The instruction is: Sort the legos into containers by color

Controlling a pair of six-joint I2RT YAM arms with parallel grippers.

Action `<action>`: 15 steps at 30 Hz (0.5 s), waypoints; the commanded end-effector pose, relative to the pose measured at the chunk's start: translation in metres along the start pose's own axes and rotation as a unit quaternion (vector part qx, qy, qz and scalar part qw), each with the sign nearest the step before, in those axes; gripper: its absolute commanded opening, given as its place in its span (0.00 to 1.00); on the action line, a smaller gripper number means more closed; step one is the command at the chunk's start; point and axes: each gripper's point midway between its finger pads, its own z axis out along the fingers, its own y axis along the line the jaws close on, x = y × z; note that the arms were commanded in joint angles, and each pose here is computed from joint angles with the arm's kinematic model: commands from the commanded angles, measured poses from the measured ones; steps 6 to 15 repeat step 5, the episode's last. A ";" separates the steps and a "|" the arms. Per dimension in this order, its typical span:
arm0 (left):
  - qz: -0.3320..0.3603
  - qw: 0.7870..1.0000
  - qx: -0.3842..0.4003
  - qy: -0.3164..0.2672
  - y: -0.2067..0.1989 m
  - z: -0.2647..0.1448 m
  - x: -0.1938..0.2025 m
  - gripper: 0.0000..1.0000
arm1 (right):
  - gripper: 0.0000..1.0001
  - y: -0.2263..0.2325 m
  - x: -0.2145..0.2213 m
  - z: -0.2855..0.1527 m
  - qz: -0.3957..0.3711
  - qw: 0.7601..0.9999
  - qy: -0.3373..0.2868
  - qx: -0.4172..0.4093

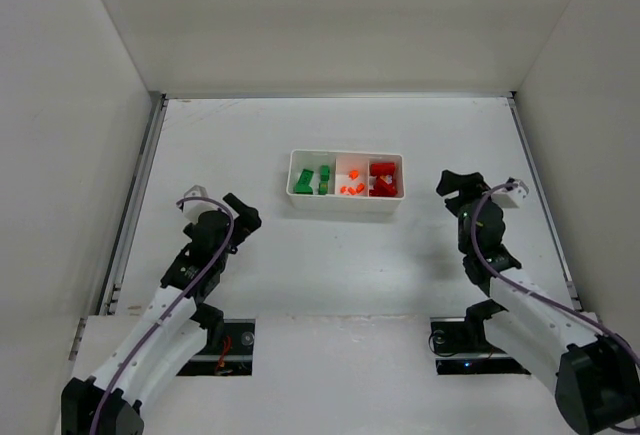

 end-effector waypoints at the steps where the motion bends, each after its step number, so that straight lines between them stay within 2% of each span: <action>1: -0.018 1.000 0.001 -0.018 -0.006 -0.003 -0.014 1.00 | 0.75 0.011 -0.010 0.004 0.015 1.000 -0.020 -0.011; 5: -0.017 0.999 0.004 -0.028 -0.009 -0.003 -0.020 1.00 | 0.79 0.014 -0.009 0.003 0.016 1.000 -0.020 -0.015; 15: -0.017 0.999 0.004 -0.028 -0.009 -0.003 -0.020 1.00 | 0.79 0.014 -0.009 0.003 0.016 1.000 -0.020 -0.015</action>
